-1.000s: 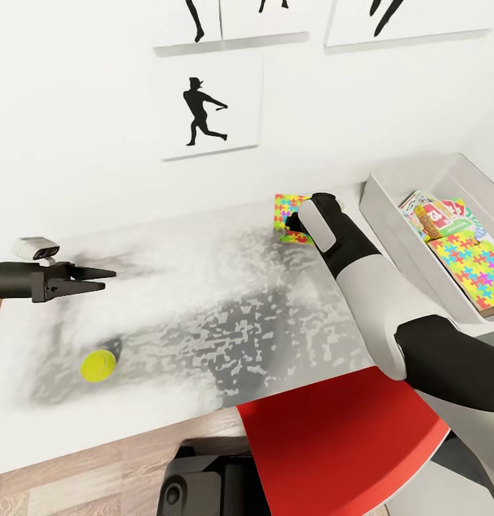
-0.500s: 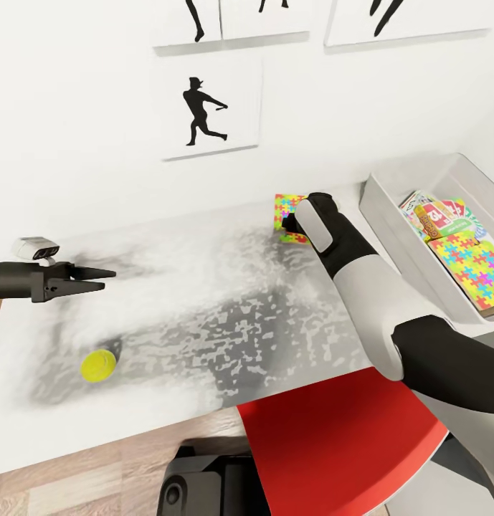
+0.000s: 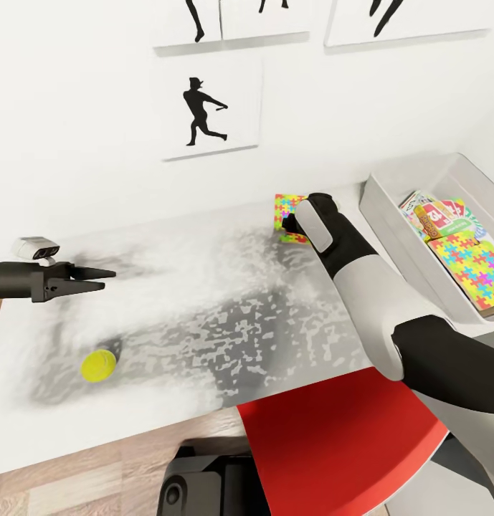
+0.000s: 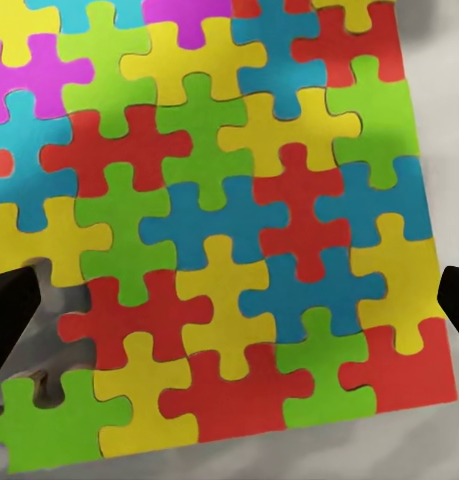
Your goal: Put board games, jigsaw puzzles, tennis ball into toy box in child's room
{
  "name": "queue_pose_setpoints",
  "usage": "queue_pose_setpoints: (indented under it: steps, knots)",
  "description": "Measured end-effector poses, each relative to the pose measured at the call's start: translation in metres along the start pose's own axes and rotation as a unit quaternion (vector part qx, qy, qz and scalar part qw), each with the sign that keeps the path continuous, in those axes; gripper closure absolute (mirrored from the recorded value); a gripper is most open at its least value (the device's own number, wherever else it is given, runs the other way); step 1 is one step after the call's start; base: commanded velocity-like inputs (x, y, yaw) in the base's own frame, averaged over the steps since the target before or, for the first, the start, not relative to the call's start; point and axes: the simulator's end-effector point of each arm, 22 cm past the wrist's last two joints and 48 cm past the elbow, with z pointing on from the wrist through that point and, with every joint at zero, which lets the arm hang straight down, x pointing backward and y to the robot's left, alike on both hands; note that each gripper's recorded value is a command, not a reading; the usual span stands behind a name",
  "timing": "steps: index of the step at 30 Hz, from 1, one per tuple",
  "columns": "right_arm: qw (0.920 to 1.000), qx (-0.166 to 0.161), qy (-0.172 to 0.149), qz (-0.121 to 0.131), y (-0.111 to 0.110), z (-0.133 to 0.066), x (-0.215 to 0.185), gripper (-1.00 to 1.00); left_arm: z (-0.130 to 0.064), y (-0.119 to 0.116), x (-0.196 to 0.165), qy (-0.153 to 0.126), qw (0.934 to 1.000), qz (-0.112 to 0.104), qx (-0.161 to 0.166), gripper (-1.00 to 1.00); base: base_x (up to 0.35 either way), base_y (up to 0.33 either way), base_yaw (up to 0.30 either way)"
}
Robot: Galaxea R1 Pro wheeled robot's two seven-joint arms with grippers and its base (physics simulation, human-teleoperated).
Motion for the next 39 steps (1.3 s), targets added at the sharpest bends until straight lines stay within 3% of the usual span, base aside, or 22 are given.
queue_pose_setpoints:
  steps: [39]
  knots:
    - [1.0000,0.004,-0.002,-0.004,-0.0012,0.0005,-0.0002,-1.00,0.0005,-0.0002,-0.0001,0.000,1.0000,0.000,0.001,-1.00,-0.022,-0.004,0.000]
